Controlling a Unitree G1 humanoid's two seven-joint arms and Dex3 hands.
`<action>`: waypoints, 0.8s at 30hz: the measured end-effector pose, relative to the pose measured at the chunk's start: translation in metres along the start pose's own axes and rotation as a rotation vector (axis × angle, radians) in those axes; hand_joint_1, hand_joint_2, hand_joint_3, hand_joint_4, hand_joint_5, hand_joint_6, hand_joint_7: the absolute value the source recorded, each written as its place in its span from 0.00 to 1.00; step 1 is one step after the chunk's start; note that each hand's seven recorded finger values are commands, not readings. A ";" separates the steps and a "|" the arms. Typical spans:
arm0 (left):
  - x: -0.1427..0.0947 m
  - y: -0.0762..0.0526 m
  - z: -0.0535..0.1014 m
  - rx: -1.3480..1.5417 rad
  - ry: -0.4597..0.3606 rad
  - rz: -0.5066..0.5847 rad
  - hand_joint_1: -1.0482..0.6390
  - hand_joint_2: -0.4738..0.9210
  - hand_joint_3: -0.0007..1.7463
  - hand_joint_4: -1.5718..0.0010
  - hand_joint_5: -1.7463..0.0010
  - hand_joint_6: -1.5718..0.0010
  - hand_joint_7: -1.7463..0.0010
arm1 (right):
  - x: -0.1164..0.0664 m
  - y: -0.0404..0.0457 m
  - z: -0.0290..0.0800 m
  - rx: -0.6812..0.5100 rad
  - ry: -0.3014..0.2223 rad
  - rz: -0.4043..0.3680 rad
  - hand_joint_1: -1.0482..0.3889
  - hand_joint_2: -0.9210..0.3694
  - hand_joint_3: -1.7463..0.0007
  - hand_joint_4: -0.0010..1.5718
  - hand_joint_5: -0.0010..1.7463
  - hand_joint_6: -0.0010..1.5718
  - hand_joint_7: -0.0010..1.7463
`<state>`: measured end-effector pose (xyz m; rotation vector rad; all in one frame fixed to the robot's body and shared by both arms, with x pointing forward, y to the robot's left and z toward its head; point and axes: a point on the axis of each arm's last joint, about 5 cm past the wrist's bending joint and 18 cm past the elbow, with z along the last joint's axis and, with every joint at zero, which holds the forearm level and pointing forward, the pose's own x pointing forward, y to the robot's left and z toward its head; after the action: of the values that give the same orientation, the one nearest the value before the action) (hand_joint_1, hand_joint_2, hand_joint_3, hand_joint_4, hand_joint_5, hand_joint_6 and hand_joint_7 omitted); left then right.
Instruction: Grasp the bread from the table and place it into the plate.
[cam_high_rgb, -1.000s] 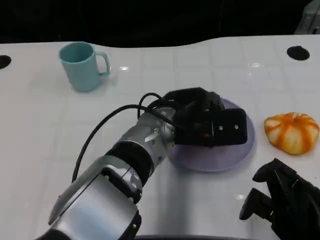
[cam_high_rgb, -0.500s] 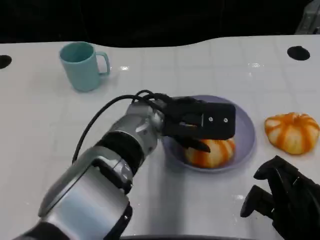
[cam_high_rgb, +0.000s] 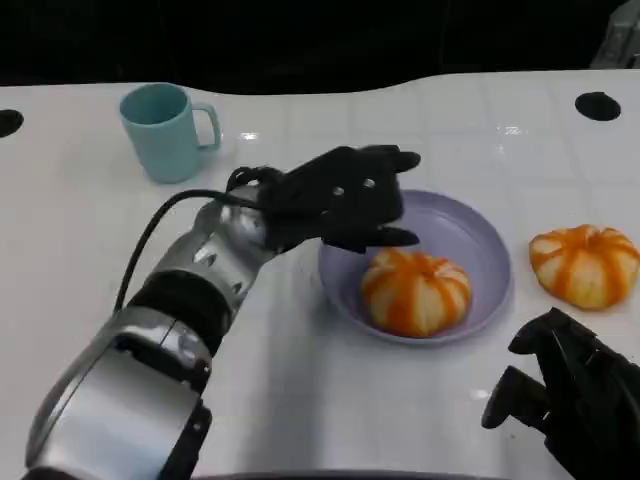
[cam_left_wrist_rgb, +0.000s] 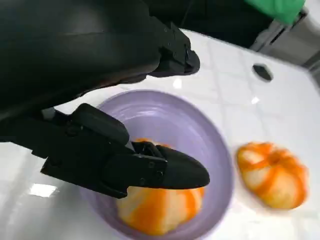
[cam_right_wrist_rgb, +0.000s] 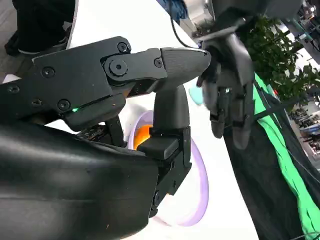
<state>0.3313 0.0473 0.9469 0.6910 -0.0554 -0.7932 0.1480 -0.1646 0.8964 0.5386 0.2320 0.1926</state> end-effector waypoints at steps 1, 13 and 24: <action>-0.002 0.000 -0.004 -0.063 -0.018 0.025 0.25 1.00 0.18 0.71 0.77 0.72 0.93 | 0.000 -0.0001 0.000 0.000 0.000 0.000 0.37 0.00 0.86 0.40 1.00 0.31 0.93; -0.039 -0.005 -0.045 -0.949 -0.223 0.148 0.26 1.00 0.21 0.57 0.35 0.47 0.78 | 0.001 -0.0004 0.000 0.000 0.007 -0.010 0.36 0.00 0.87 0.41 1.00 0.32 0.92; -0.087 -0.035 -0.051 -1.427 -0.244 0.191 0.28 1.00 0.28 0.60 0.00 0.69 0.12 | 0.001 0.0003 0.001 0.001 0.007 -0.008 0.37 0.00 0.86 0.41 1.00 0.32 0.93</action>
<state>0.2623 0.1165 0.9043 -0.7528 0.2120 -0.5411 0.1494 -0.1646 0.8973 0.5377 0.2415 0.1866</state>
